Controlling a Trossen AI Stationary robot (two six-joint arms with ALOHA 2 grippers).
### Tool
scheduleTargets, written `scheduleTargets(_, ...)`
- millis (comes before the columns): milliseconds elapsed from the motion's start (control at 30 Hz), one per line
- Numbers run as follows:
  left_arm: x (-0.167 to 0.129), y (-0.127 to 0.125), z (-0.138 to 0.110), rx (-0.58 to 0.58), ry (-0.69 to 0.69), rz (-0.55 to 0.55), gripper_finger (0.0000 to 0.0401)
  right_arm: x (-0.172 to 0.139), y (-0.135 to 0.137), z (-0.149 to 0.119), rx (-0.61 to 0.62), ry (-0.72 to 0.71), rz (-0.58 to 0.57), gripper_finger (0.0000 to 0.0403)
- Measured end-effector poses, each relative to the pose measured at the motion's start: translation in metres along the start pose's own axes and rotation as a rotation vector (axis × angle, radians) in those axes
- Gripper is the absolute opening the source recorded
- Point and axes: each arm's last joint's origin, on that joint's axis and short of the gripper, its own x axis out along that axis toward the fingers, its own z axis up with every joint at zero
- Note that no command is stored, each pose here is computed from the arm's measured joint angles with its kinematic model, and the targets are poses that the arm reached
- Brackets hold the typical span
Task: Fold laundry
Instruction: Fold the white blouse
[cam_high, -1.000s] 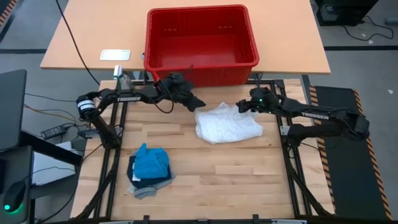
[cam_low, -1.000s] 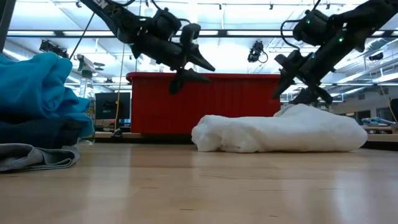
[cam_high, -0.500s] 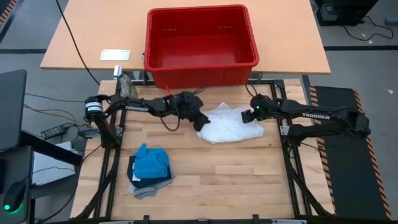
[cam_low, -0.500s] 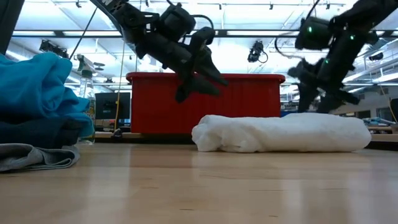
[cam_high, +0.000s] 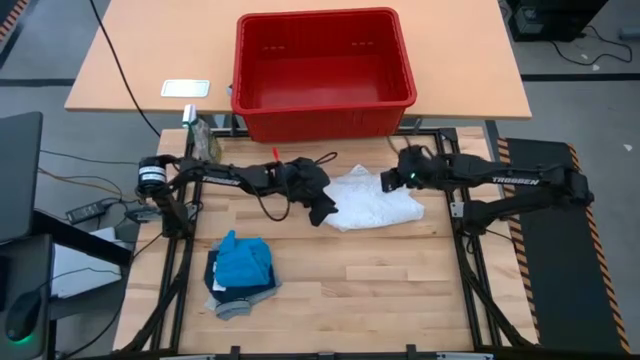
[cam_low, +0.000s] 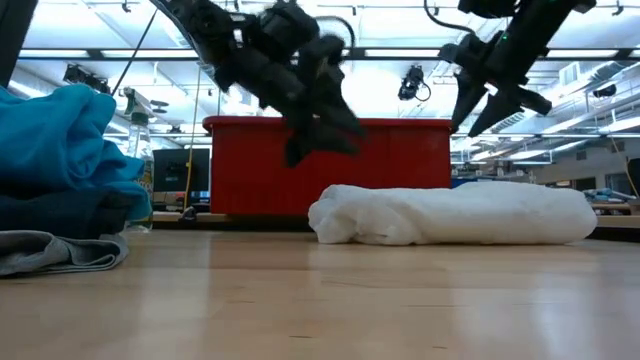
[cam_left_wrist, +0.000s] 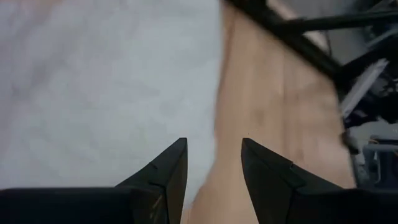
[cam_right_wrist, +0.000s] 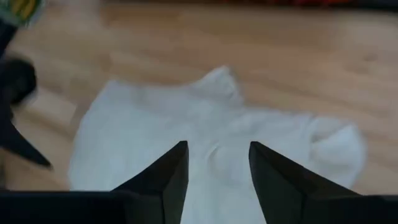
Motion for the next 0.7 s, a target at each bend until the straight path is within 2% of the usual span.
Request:
scheduleTargets(167, -0.02, -0.015, 0.013, 0.083, -0.083, -0.016, 0.0153, 0.008, 0.021, -0.029, -0.015, 0.099, 0.019, 0.0165)
scheduleTargets(367, -0.035, -0.023, 0.019, 0.097, -0.133, -0.002, 0.0153, 0.019, 0.04, -0.057, -0.015, 0.144, 0.003, 0.0162)
scheduleTargets(600, -0.041, -0.032, 0.005, 0.083, -0.123, 0.002, 0.0153, 0.05, 0.049, -0.087, -0.098, 0.225, -0.108, 0.0161)
scheduleTargets(700, -0.058, -0.041, 0.001, 0.062, -0.159, 0.001, 0.0153, 0.07, 0.052, -0.1, -0.13, 0.283, -0.157, 0.0155)
